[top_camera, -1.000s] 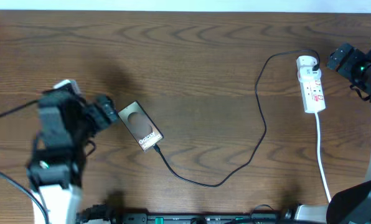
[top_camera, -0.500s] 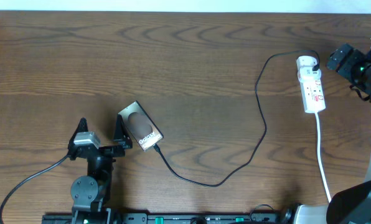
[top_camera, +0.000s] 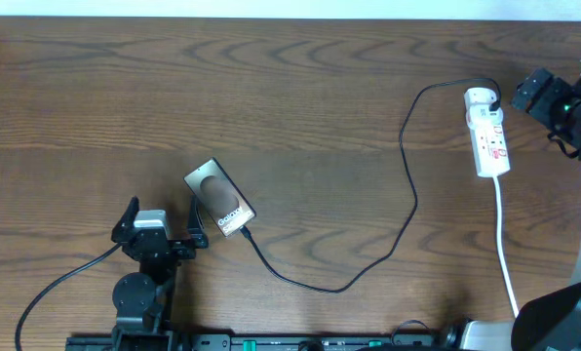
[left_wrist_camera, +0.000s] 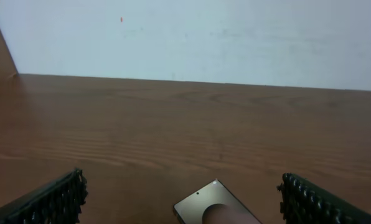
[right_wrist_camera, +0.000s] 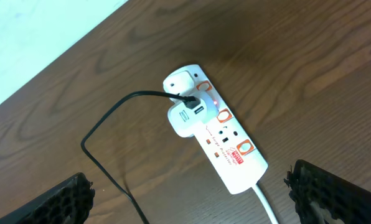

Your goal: Plug charger to phone and switch on socket

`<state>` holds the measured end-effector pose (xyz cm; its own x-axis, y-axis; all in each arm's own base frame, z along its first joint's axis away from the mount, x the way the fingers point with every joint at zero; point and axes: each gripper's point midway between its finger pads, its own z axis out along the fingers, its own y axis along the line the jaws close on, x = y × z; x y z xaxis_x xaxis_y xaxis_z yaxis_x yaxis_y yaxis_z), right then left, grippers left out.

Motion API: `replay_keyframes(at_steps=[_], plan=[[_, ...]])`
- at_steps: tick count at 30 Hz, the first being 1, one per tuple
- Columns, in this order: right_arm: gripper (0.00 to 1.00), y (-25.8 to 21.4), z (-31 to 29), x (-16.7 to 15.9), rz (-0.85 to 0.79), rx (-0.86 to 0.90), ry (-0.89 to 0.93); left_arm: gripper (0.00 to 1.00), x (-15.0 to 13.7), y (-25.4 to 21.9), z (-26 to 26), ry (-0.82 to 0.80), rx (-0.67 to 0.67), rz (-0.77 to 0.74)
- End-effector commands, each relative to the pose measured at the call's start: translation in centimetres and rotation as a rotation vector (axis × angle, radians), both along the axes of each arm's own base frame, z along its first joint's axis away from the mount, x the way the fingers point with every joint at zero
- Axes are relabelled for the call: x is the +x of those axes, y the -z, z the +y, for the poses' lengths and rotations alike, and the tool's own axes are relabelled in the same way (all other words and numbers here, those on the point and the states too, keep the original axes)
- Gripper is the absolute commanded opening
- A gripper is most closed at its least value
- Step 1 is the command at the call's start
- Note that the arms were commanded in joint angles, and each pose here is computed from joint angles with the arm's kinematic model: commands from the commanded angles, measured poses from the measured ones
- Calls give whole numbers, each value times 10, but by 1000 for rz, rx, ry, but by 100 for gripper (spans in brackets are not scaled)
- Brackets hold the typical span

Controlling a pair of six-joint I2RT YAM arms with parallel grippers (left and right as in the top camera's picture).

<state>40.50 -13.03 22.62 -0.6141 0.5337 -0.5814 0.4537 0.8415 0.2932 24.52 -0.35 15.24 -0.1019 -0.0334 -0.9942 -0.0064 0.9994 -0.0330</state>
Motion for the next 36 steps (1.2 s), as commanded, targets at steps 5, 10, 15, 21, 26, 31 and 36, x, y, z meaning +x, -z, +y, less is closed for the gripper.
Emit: replay_keyframes(at_steps=[5,10,15,21,26,31,36], plan=[[99,1,-2,0,2,4,12,98,-1,17,2,0,52,57],[99,1,-2,0,2,4,12,98,-1,17,2,0,52,57],[99,1,-2,0,2,4,12,98,-1,17,2,0,53,57],[99,1,-2,0,3,3,12,98,-1,17,2,0,52,57],[99,1,-2,0,2,4,11,98,-1,17,2,0,53,57],[99,4,-1,-3,18,7,10,98,-1,17,2,0,53,57],[99,-3,3,-11,21,8,8,98,-1,17,2,0,53,57]])
